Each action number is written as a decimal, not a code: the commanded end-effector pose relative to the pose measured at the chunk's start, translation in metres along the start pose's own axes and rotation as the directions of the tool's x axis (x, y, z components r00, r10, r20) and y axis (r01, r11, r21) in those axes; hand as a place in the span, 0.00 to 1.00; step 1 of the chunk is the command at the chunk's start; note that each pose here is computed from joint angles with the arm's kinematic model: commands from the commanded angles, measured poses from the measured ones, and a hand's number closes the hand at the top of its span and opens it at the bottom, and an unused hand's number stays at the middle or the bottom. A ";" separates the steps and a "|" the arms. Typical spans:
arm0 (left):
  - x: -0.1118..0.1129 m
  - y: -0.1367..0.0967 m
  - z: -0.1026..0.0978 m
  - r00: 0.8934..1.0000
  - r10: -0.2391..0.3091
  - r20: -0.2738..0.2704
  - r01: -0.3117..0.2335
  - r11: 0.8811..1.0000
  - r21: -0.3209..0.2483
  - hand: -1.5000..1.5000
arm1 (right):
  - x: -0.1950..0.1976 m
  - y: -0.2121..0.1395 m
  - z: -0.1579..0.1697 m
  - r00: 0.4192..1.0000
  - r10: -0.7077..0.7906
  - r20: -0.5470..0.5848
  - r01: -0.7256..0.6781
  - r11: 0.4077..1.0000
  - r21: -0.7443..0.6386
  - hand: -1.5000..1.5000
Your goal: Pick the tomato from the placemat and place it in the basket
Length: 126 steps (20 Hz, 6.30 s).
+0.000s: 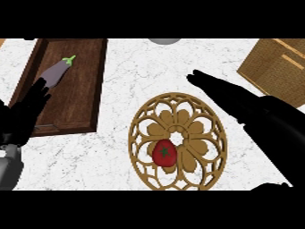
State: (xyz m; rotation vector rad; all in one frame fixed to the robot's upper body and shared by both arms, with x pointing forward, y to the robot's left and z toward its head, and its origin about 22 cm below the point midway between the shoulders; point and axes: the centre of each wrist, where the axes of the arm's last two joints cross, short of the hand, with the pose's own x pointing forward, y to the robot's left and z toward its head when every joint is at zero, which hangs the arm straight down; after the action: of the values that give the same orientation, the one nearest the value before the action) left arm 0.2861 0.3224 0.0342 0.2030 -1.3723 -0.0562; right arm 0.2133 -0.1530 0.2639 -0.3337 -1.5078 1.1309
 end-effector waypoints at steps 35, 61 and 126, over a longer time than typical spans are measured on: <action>-0.002 0.011 0.007 1.000 0.004 0.014 -0.004 1.000 -0.003 0.50 | -0.095 0.156 -0.064 0.986 -0.037 -0.160 0.043 0.999 0.033 0.00; -0.003 -0.021 -0.001 1.000 -0.002 0.011 0.002 1.000 -0.020 0.50 | -0.116 0.222 -0.065 0.981 0.164 -0.100 -0.149 0.979 0.137 1.00; 0.023 -0.004 -0.007 1.000 -0.010 0.025 0.011 0.999 -0.033 0.50 | -0.072 -0.109 -0.231 0.674 -0.409 -0.615 -0.510 0.345 -0.788 1.00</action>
State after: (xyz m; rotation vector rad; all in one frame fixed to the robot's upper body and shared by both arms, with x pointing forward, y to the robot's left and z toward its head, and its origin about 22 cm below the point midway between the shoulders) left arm 0.2953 0.3149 0.0406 0.1844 -1.3896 -0.0850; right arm 0.4746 -0.1366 0.2883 -1.5217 -1.2737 -0.0588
